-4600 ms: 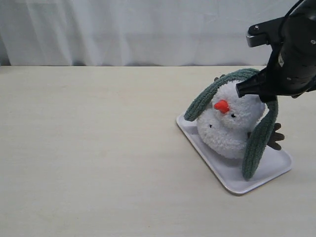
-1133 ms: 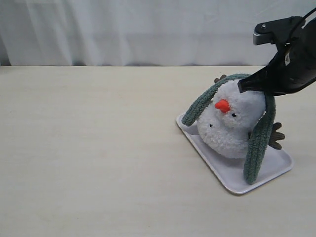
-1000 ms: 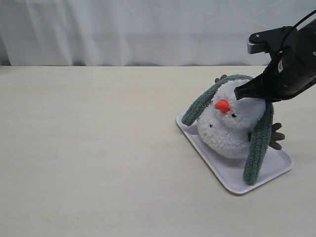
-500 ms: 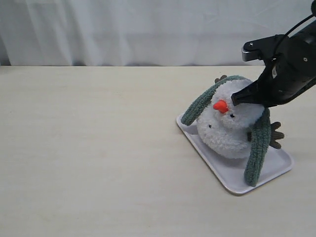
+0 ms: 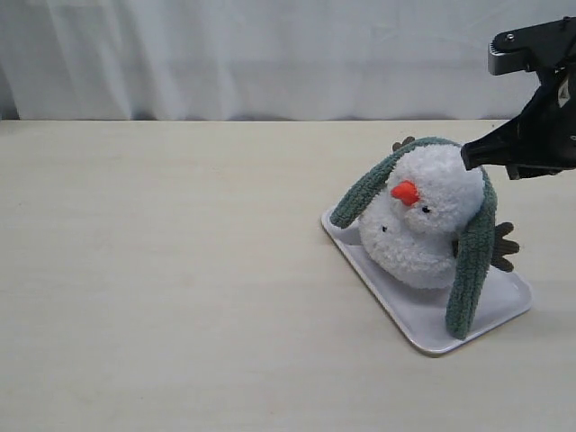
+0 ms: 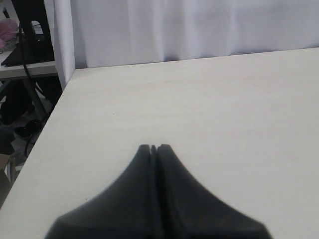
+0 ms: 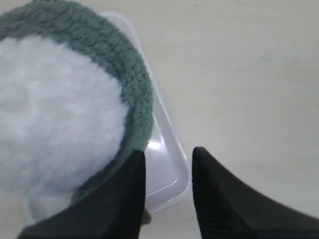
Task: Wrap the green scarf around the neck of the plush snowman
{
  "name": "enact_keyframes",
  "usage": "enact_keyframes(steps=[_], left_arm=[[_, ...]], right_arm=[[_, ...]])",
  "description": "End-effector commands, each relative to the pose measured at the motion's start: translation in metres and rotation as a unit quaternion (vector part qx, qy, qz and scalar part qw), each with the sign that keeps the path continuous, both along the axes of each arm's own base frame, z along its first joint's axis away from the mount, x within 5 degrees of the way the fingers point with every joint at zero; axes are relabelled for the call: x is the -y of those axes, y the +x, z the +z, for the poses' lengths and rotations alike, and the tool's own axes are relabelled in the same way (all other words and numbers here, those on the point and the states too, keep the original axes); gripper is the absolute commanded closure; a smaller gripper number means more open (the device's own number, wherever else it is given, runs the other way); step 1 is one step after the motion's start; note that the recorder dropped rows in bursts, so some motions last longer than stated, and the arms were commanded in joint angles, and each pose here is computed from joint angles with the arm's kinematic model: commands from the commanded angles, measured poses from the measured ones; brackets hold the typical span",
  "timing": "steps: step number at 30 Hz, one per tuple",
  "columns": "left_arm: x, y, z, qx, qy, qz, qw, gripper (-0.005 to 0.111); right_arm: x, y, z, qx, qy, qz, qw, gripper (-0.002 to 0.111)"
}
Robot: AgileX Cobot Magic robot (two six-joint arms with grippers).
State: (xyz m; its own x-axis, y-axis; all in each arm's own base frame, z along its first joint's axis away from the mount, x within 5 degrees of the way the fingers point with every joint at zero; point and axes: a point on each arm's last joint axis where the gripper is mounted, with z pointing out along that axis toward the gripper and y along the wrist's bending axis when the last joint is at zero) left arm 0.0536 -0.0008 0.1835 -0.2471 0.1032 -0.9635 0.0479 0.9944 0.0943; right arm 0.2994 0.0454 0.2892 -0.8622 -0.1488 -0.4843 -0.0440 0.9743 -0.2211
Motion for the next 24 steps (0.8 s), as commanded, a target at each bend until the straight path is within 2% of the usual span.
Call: enact_keyframes(steps=[1, 5, 8, 11, 15, 24], left_arm=[[0.001, 0.000, 0.000, 0.005, -0.001, -0.005, 1.000, 0.107], [0.001, 0.000, 0.000, 0.005, -0.001, -0.005, 1.000, 0.107], [0.001, 0.000, 0.000, 0.005, -0.001, -0.005, 1.000, 0.107], [0.001, 0.000, 0.000, 0.005, -0.001, -0.005, 1.000, 0.107], [0.001, 0.000, 0.000, 0.005, -0.001, -0.005, 1.000, 0.107], [0.001, 0.000, 0.000, 0.005, -0.001, -0.005, 1.000, 0.107]], right_arm=[[-0.011, -0.022, 0.013, -0.032, 0.055, 0.077, 0.995, 0.073], [-0.030, -0.042, 0.015, -0.059, 0.148, 0.168, 0.973, 0.073], [-0.039, -0.058, 0.004, -0.076, 0.198, 0.216, 0.953, 0.073], [-0.040, -0.069, -0.013, -0.100, 0.209, 0.231, 0.945, 0.073], [-0.036, -0.074, -0.029, -0.112, 0.189, 0.231, 0.948, 0.072], [-0.029, -0.055, -0.008, -0.023, 0.137, 0.217, 0.966, 0.037]])
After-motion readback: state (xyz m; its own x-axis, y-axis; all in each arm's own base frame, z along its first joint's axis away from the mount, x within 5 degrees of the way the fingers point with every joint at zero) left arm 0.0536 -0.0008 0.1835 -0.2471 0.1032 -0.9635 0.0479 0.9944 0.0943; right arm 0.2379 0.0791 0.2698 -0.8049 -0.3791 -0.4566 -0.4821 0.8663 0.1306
